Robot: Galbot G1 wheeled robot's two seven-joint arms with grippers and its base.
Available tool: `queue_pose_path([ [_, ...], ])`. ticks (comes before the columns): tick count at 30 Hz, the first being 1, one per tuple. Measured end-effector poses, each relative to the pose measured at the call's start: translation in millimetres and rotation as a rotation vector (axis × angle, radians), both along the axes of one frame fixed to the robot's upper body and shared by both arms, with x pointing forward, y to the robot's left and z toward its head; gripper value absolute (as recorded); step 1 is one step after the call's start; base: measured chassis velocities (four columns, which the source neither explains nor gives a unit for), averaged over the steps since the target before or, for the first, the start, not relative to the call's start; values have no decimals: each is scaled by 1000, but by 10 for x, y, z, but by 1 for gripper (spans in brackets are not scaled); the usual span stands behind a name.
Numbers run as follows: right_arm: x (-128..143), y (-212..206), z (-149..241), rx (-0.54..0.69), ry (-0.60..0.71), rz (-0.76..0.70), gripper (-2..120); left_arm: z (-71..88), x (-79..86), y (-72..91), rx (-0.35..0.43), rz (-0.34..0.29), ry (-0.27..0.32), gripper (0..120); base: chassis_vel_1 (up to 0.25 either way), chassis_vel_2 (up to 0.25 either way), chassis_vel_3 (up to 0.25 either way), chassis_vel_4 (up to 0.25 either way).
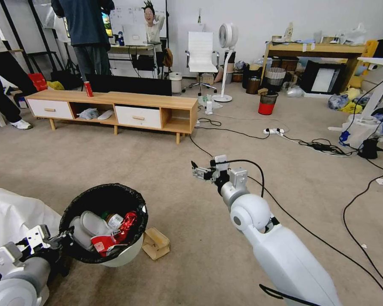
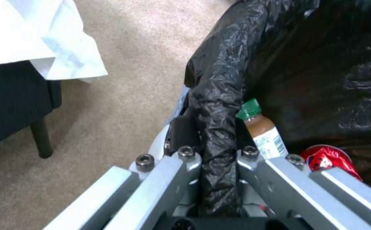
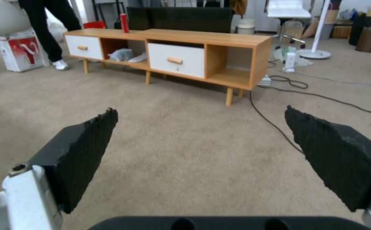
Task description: Pick up the trash bin and place the garbage on the floor into it.
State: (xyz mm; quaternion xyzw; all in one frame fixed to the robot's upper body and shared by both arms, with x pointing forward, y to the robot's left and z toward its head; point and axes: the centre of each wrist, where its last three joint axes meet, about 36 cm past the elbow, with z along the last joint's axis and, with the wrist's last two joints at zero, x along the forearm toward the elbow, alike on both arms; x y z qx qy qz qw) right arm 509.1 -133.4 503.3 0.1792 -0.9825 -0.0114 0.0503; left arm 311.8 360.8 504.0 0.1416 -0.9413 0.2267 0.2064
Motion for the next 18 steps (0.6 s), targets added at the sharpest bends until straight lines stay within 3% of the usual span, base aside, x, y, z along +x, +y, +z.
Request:
queue_pose_path([
  [18,6,5,-23,10,-11,12,100,43,-20,-19,-16,-12,-9,3,0,0,0,0],
])
